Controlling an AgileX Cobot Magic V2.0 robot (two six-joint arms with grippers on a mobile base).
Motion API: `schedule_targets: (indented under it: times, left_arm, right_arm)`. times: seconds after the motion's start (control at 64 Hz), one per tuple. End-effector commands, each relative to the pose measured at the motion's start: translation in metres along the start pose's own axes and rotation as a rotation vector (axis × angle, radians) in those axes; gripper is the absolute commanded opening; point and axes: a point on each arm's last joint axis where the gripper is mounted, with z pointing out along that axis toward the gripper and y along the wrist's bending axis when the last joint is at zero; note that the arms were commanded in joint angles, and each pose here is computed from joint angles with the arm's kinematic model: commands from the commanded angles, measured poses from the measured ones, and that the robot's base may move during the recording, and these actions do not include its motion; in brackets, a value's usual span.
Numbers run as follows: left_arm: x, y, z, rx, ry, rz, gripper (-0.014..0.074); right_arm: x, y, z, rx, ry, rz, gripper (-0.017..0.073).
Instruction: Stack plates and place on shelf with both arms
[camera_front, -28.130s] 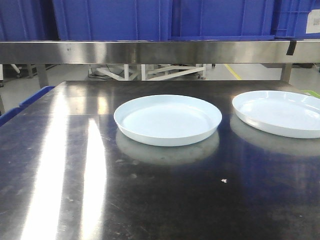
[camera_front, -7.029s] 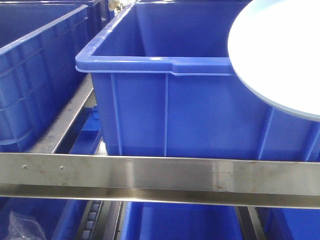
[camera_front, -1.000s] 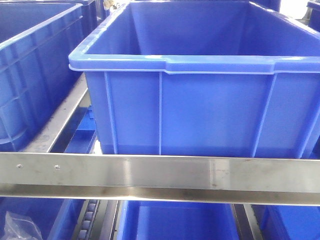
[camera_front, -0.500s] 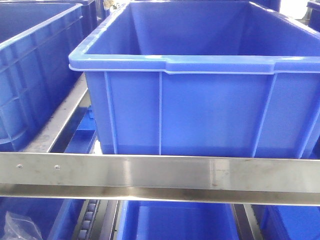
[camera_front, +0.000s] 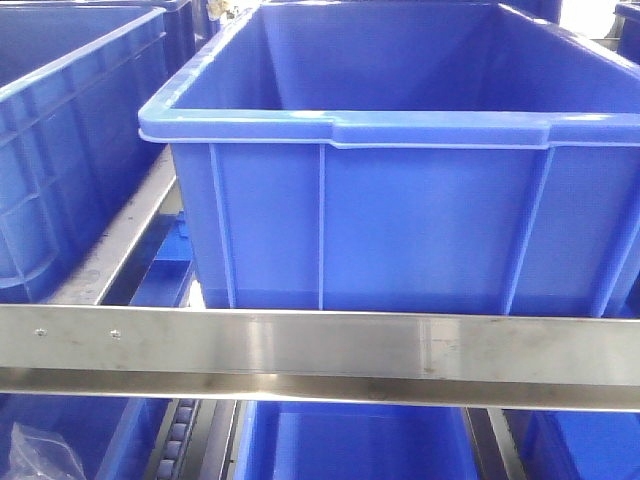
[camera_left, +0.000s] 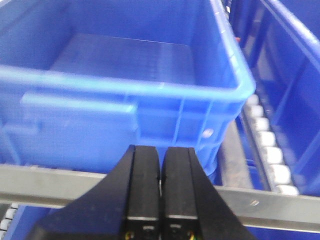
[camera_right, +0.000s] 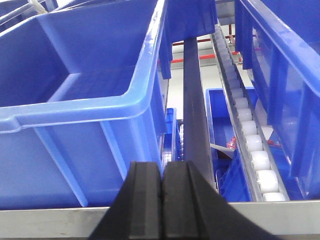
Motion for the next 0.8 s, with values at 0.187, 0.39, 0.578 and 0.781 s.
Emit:
schedule_targets:
  times: [0.187,0.39,0.578,0.781]
  left_arm:
    - [0.027,0.002,-0.002,0.010,-0.139,-0.012,0.0087]
    - [0.029,0.002,-0.002,0.006,-0.108,-0.010,0.0087]
    - [0.028,0.002,-0.002,0.007,-0.112,-0.010,0.0087]
    - [0.021,0.001,-0.003,0.008,-0.203,0.054,0.0087]
  right_arm:
    - [-0.009,0.001,-0.002,-0.010,-0.107,-0.014,0.0018]
    - [-0.009,0.001,-0.002,-0.010,-0.106,-0.014,0.0018]
    - [-0.009,0.001,-0.002,-0.010,-0.106,-0.014,0.0018]
    - [-0.009,0.001,-0.002,-0.010,-0.106,-0.014,0.0018]
